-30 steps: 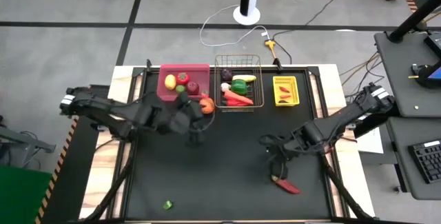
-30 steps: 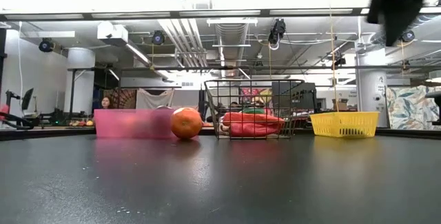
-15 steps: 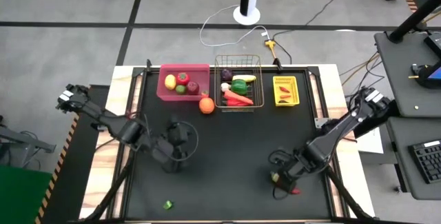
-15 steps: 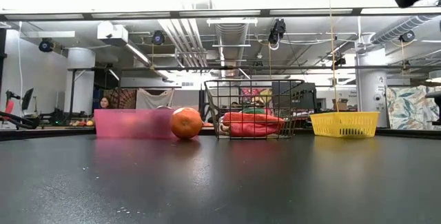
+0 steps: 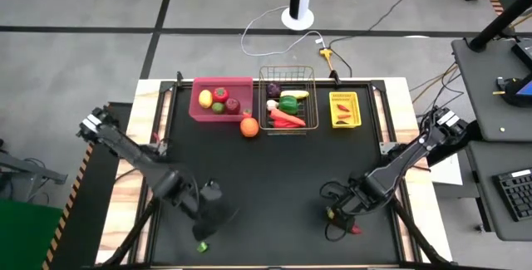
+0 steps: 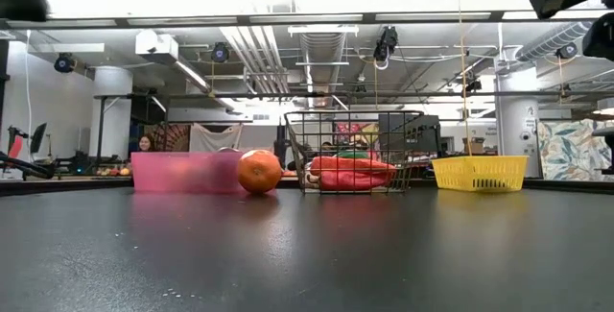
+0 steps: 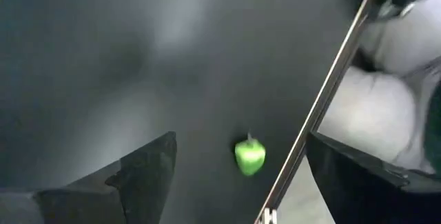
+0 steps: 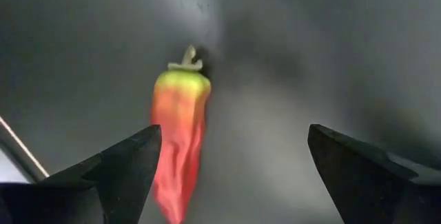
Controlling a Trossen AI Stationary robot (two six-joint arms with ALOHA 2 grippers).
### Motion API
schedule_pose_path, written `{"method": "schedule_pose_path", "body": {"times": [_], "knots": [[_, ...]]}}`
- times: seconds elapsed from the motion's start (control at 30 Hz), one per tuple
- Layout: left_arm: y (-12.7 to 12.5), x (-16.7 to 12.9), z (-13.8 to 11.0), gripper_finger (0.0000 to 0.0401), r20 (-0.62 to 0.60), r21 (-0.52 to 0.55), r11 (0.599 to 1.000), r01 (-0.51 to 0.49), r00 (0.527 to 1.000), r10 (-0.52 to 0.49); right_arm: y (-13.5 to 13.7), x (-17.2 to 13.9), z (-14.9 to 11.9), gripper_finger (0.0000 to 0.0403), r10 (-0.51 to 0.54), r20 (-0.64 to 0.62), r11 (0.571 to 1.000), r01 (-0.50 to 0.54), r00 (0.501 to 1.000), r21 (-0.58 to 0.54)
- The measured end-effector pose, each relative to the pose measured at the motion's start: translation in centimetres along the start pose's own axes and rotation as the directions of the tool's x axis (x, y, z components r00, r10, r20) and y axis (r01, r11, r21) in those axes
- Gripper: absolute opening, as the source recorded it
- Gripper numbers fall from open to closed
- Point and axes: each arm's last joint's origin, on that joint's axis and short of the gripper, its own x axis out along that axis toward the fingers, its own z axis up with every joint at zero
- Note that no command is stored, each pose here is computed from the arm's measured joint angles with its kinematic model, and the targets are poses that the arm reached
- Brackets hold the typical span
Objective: Sort produce into baskets
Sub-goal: Put the small green chili pepper into the yellow bin
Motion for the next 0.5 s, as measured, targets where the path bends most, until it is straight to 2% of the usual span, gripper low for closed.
{"method": "schedule_pose_path", "body": {"times": [0.13, 0.3, 0.5], "knots": [[-1.1, 2.1, -2.2, 0.0302, -0.004, -0.085, 0.993, -0.081, 0.997, 0.081, 0.0, 0.0, 0.1, 0.0357, -0.011, 0.023, 1.0, 0.011, 1.0, -0.026], [-2.4, 4.4, -4.5, 0.0302, -0.042, -0.264, 0.951, -0.161, 0.987, 0.156, 0.0, 0.0, 0.1, 0.0357, -0.021, 0.05, 0.999, 0.022, 0.999, -0.037], [-5.6, 6.2, -5.7, 0.0302, -0.07, -0.272, 0.934, -0.233, 0.973, 0.222, -0.1, 0.0, 0.2, 0.0357, -0.028, 0.068, 0.999, 0.031, 0.997, -0.043]]}}
